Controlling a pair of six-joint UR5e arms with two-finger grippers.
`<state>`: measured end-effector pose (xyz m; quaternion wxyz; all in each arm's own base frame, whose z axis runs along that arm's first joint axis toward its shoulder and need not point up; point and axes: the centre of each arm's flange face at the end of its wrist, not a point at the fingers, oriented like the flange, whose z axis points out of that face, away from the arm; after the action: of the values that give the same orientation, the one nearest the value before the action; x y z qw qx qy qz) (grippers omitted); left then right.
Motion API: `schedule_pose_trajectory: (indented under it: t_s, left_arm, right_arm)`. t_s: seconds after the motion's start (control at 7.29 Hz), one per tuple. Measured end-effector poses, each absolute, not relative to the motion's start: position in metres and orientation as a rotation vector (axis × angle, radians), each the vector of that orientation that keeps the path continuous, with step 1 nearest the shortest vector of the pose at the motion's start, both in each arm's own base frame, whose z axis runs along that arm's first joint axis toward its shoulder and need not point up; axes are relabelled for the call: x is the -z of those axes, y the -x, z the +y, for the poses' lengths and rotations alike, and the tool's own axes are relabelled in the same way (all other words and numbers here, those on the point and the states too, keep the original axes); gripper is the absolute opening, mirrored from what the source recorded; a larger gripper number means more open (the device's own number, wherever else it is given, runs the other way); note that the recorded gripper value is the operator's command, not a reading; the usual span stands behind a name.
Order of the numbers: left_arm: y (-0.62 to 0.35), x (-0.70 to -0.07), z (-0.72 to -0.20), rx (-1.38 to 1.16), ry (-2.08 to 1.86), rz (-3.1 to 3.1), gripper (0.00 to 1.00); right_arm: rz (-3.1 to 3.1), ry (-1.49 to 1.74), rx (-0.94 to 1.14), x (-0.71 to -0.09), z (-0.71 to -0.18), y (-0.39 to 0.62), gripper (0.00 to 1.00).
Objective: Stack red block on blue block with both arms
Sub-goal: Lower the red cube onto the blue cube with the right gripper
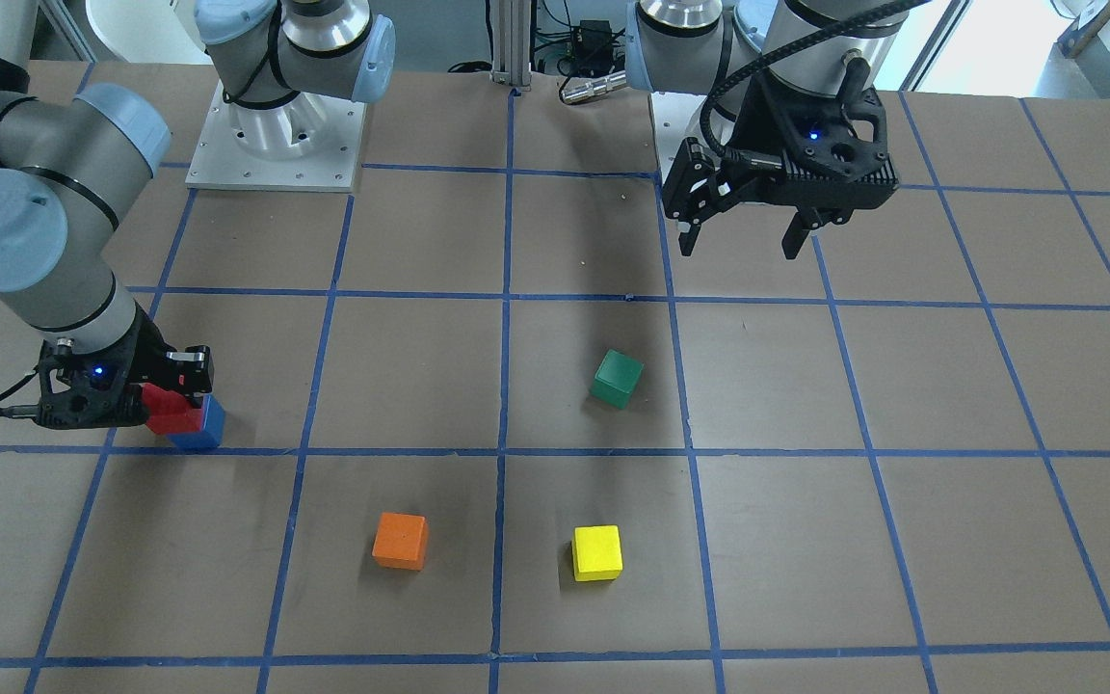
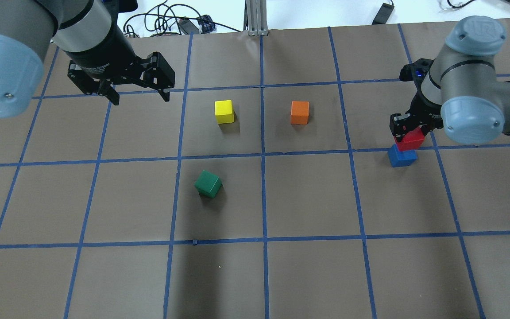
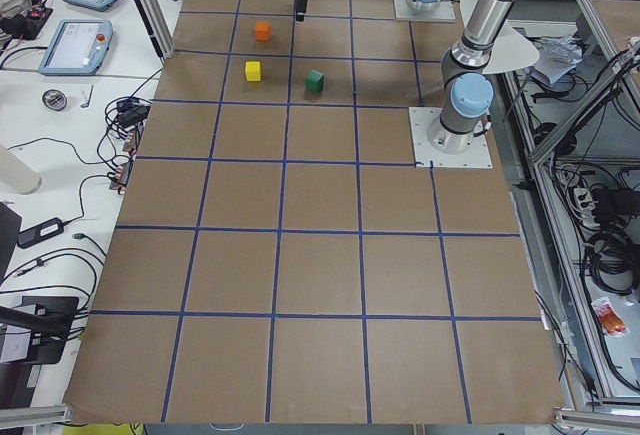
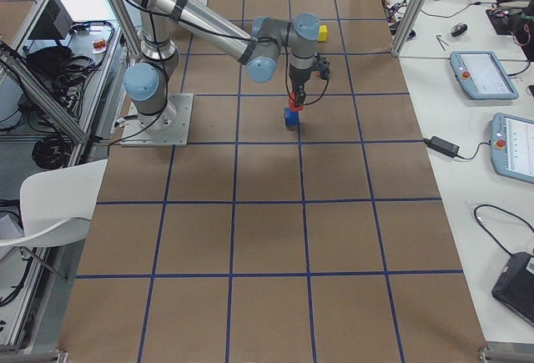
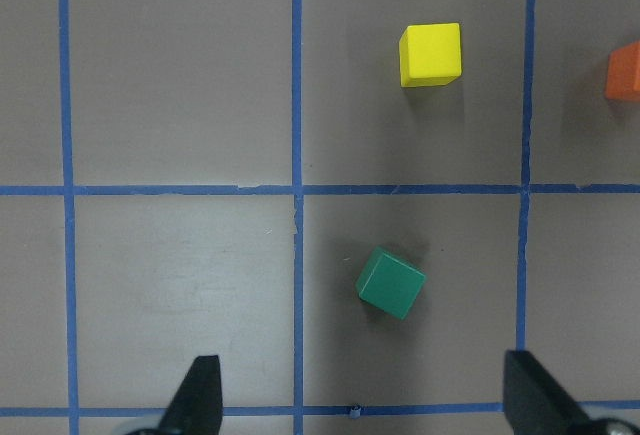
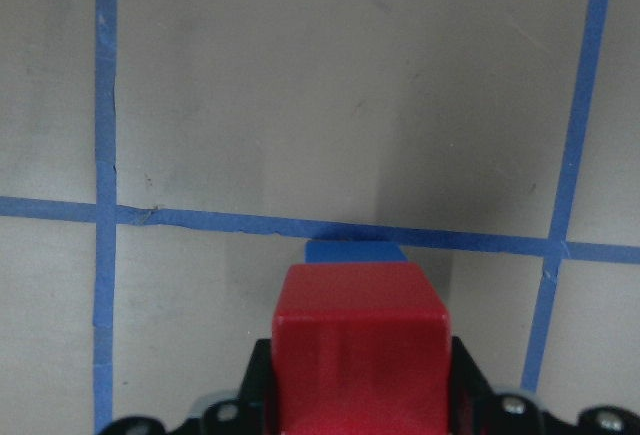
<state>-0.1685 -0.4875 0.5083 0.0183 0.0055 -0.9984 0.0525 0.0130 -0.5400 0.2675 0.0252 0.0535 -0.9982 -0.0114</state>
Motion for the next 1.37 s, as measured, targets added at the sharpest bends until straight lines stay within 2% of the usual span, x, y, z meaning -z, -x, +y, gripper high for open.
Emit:
schedule_pose_trajectory:
  t_s: [1.37]
  left_arm:
    - [0.166,-0.510,-0.489,-0.168,-0.028,-3.096,1.00]
  right_arm:
    - [-3.137,-0.131,0.048,-0.257,-0.540,-0.001,0.00]
